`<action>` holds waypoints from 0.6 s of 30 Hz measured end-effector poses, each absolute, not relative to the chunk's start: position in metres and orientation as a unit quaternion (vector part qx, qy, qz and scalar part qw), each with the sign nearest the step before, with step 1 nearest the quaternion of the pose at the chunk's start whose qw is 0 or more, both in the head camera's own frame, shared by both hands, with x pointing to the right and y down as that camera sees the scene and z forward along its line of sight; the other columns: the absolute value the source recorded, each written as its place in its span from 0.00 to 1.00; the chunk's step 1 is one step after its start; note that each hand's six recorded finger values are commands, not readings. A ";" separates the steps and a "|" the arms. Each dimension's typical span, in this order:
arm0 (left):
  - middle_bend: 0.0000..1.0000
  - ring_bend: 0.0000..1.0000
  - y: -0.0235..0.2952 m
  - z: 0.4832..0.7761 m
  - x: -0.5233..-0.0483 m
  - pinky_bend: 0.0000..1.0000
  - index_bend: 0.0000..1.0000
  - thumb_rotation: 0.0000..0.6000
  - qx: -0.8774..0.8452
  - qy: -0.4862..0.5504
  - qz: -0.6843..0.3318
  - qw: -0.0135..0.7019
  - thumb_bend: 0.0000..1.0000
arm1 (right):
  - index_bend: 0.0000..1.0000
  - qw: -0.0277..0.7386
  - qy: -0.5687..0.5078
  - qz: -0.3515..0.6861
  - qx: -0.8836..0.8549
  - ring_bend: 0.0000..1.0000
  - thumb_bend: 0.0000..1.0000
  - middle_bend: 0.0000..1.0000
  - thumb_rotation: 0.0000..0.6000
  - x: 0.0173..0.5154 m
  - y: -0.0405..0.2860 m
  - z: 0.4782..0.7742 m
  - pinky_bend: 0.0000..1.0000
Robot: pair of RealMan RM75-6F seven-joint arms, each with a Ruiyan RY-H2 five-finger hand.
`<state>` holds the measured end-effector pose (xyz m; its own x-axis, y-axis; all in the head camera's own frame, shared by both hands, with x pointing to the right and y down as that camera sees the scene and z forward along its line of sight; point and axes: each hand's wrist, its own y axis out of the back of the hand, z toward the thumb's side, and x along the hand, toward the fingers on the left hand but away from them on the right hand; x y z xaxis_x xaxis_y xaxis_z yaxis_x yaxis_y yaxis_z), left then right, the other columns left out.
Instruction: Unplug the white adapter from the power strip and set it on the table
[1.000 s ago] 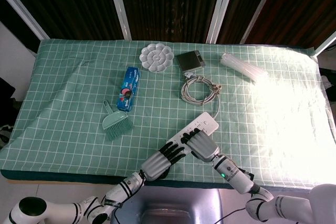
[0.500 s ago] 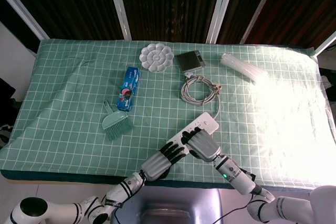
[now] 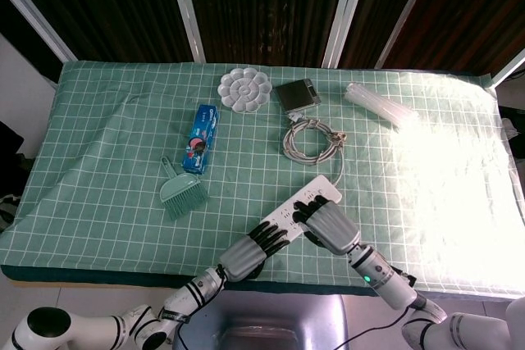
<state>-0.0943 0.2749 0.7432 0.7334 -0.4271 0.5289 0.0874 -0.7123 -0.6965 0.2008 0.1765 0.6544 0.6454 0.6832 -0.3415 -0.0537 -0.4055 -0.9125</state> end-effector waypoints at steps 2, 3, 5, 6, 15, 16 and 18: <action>0.00 0.00 0.269 0.738 -0.098 0.01 0.00 0.82 -0.854 0.109 -0.347 0.372 0.86 | 0.85 0.517 -0.198 0.377 -0.743 0.57 0.47 0.65 1.00 0.212 0.176 0.650 0.54; 0.00 0.00 0.267 0.736 -0.100 0.01 0.00 0.82 -0.853 0.113 -0.346 0.374 0.86 | 0.85 0.526 -0.188 0.386 -0.734 0.57 0.47 0.65 1.00 0.219 0.177 0.648 0.54; 0.00 0.00 0.261 0.732 -0.105 0.01 0.00 0.82 -0.851 0.120 -0.344 0.379 0.86 | 0.83 0.540 -0.169 0.403 -0.720 0.57 0.47 0.65 1.00 0.231 0.179 0.647 0.54; 0.00 0.00 0.259 0.731 -0.107 0.01 0.00 0.82 -0.850 0.123 -0.344 0.380 0.86 | 0.83 0.550 -0.153 0.416 -0.708 0.57 0.47 0.65 1.00 0.239 0.180 0.648 0.54; 0.00 0.00 0.240 0.722 -0.127 0.01 0.00 0.81 -0.843 0.149 -0.353 0.378 0.83 | 0.75 0.578 -0.010 0.538 -0.613 0.56 0.47 0.64 1.00 0.312 0.196 0.666 0.54; 0.00 0.00 0.239 0.722 -0.129 0.01 0.00 0.80 -0.843 0.151 -0.353 0.377 0.80 | 0.73 0.575 0.001 0.548 -0.608 0.55 0.47 0.64 1.00 0.318 0.198 0.669 0.54; 0.00 0.00 0.237 0.721 -0.132 0.01 0.00 0.79 -0.842 0.156 -0.354 0.376 0.75 | 0.61 0.567 0.025 0.565 -0.599 0.49 0.47 0.56 1.00 0.327 0.202 0.676 0.53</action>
